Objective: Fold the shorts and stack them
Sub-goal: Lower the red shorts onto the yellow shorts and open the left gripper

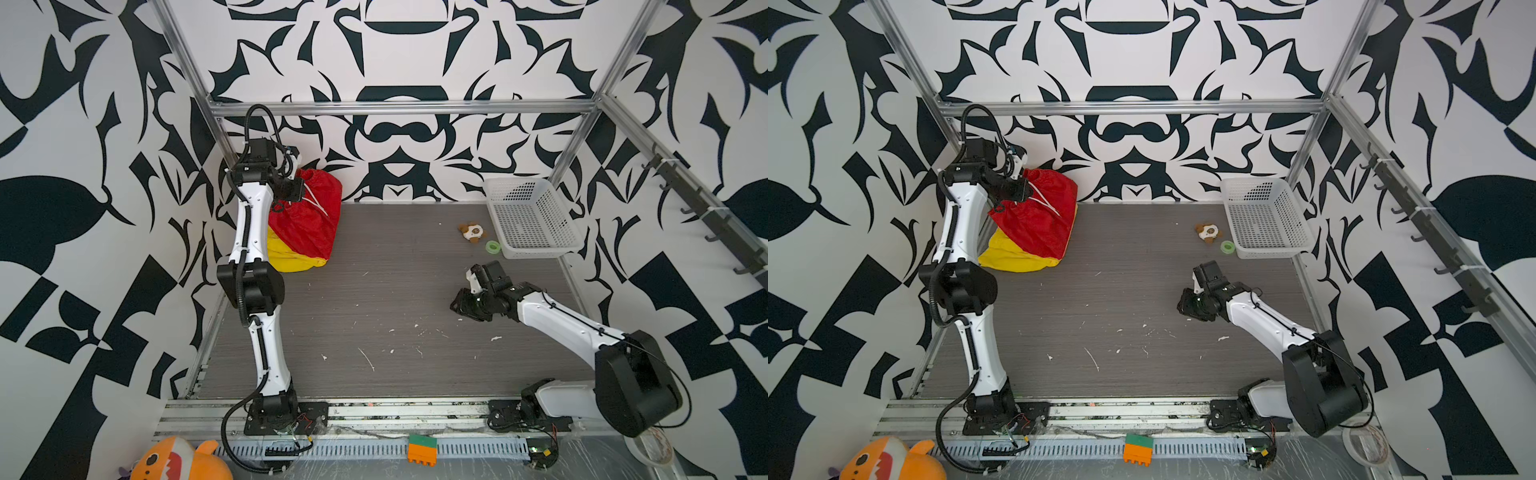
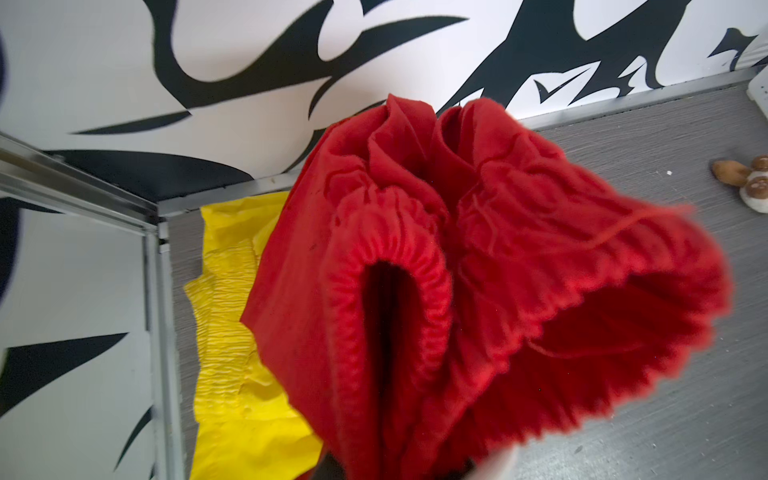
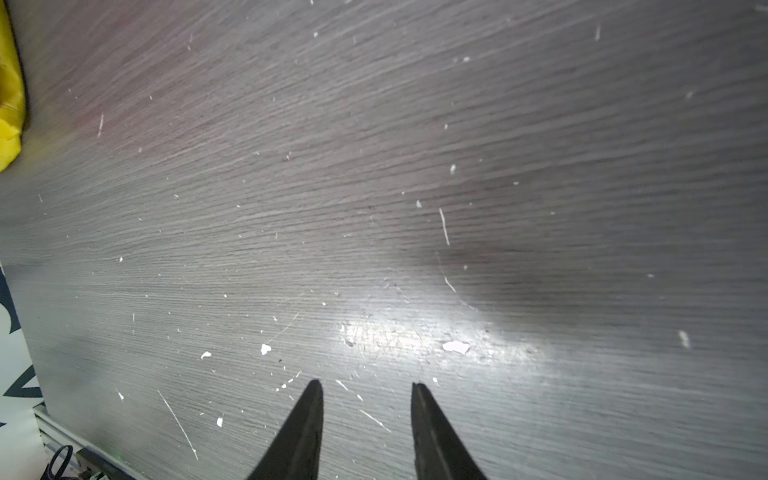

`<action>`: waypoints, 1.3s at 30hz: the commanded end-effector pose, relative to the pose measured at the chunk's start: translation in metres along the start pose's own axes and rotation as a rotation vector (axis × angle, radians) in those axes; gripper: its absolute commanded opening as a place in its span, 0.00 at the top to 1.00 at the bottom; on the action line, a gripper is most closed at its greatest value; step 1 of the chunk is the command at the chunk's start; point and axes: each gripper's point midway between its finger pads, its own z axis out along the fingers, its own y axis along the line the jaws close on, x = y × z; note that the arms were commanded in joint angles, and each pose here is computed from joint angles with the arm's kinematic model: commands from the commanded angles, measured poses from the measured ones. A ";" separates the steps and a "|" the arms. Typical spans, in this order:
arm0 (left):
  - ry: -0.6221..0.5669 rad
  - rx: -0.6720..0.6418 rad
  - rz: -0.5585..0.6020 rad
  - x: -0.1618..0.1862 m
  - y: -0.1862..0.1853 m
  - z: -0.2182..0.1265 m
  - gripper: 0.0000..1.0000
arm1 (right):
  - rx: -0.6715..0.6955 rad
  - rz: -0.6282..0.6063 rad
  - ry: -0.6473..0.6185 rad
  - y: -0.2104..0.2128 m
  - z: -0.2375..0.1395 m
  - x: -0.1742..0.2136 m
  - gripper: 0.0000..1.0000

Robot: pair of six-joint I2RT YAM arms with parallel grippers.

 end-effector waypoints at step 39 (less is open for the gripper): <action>-0.014 -0.124 -0.457 0.036 0.080 0.040 0.08 | -0.082 -0.042 -0.066 0.039 -0.015 -0.039 0.60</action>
